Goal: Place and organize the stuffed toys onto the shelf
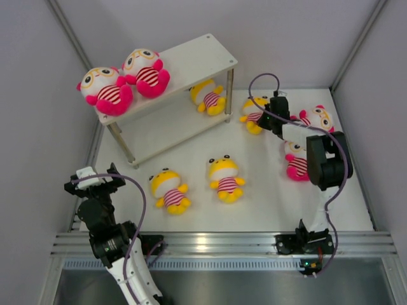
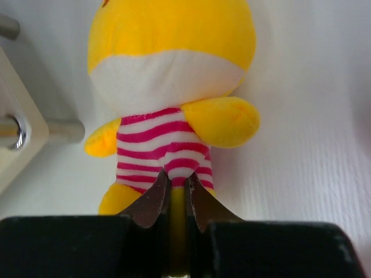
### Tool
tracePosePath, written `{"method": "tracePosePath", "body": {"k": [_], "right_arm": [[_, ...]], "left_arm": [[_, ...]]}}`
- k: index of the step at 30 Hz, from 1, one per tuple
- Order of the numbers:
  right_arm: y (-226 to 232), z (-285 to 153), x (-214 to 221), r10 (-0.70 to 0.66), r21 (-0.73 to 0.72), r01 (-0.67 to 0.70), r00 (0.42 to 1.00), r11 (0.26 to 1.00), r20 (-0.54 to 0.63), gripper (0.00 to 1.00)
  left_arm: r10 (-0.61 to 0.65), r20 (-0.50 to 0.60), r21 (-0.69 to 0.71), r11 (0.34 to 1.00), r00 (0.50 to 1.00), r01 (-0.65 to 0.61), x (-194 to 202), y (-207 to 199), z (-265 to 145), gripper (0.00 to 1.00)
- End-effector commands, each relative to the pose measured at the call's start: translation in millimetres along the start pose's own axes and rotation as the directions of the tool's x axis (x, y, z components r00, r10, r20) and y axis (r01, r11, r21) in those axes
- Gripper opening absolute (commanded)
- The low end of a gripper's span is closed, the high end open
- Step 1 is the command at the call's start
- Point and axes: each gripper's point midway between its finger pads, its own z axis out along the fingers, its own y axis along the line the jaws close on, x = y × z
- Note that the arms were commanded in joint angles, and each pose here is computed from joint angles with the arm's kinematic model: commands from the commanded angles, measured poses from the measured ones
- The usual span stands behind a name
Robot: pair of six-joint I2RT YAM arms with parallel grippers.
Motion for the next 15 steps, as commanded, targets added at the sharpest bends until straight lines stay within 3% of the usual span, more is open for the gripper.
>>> {"method": "tracePosePath", "body": {"k": [1, 4, 7, 10, 12, 15], "right_arm": [[22.0, -76.2, -43.1, -0.081, -0.046, 0.087, 0.990, 0.995, 0.116, 0.00], [21.0, -127.2, -18.4, -0.132, -0.023, 0.135, 0.985, 0.991, 0.108, 0.00], [53.3, -171.1, -4.4, -0.229, -0.042, 0.238, 0.960, 0.970, 0.164, 0.00], [103.8, -202.0, 25.8, -0.289, -0.203, 0.316, 0.945, 0.927, 0.152, 0.00], [147.6, -220.8, 47.4, -0.338, -0.355, 0.376, 0.926, 0.856, 0.166, 0.00], [209.4, -242.6, 79.4, -0.451, -0.562, 0.477, 0.871, 0.676, 0.197, 0.00]], "left_arm": [[0.009, 0.034, -0.010, 1.000, 0.999, -0.009, -5.7, 2.2, 1.0, 0.99], [0.015, 0.033, -0.016, 1.000, 0.999, -0.014, -3.9, 3.7, 2.1, 0.99], [0.015, 0.035, -0.035, 0.999, 0.999, -0.014, -4.1, 7.0, 2.3, 0.99], [0.015, 0.035, -0.038, 0.999, 0.999, -0.014, -4.1, 7.5, 2.3, 0.99], [0.017, 0.036, -0.038, 0.999, 0.999, -0.015, -4.8, 7.5, 2.1, 0.99], [0.017, 0.038, -0.045, 0.999, 0.999, -0.015, -5.5, 8.8, 1.9, 0.99]]}}
